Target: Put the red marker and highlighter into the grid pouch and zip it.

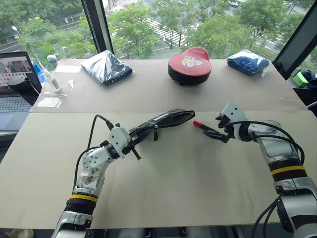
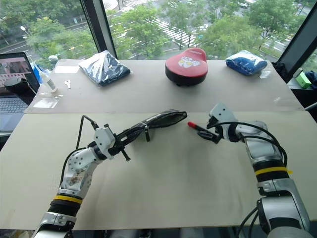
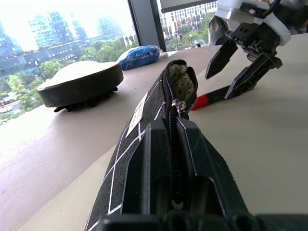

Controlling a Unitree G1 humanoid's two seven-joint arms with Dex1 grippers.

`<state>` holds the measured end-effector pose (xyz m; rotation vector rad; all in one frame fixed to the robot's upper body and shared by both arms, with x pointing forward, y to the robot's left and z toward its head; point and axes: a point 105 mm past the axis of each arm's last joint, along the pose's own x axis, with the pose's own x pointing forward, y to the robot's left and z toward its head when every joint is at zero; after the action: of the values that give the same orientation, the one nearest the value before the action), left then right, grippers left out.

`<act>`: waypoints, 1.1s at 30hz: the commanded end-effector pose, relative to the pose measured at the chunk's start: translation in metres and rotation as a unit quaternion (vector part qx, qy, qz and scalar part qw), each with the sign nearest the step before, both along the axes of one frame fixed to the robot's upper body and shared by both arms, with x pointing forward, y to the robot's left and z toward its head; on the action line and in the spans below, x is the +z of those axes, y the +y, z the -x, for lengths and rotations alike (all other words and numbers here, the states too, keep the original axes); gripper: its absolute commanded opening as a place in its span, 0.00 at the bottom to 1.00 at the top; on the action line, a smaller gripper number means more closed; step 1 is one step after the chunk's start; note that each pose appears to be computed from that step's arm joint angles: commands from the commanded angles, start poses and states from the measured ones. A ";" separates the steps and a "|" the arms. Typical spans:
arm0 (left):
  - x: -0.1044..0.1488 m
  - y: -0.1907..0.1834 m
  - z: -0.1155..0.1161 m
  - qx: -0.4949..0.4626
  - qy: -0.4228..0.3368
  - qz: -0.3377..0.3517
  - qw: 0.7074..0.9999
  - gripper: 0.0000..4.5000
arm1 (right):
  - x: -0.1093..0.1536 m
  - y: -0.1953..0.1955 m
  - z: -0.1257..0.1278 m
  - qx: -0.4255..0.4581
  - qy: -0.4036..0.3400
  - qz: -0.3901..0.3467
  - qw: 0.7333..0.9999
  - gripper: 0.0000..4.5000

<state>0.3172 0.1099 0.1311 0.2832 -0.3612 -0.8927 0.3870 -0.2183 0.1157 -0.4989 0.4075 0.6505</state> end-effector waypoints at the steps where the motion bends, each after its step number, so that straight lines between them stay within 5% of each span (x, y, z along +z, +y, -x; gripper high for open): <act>1: 0.015 0.000 0.002 0.002 -0.029 0.007 1.000 0.00 | -0.006 -0.005 0.004 -0.017 0.062 -0.040 0.997 0.94; 13: 0.017 0.002 0.002 0.008 -0.035 0.009 0.999 0.00 | -0.016 -0.006 0.015 -0.011 0.118 -0.055 0.991 0.11; 16: 0.017 0.001 0.001 0.007 -0.035 0.009 0.999 0.00 | -0.007 -0.011 0.011 -0.022 0.093 -0.058 0.994 0.11; 21: 0.018 0.000 0.000 0.005 -0.034 0.010 0.999 0.00 | 0.060 -0.015 -0.004 -0.023 -0.057 -0.090 0.994 0.11; 26: 0.018 0.000 -0.001 0.002 -0.033 0.007 0.999 0.00 | 0.116 -0.002 0.014 0.044 -0.176 0.000 0.983 0.11; 30: 0.018 0.000 -0.001 0.002 -0.032 0.007 0.999 0.00 | 0.110 0.046 0.058 0.195 -0.192 0.108 0.956 0.11; 33: 0.017 -0.001 -0.001 0.000 -0.032 0.007 0.999 0.00 | 0.101 0.052 0.061 0.196 -0.190 0.142 0.951 0.11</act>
<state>0.3193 0.1094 0.1371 0.2885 -0.3804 -0.8817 0.3280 -0.1686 0.2112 -0.9099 0.0502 0.8859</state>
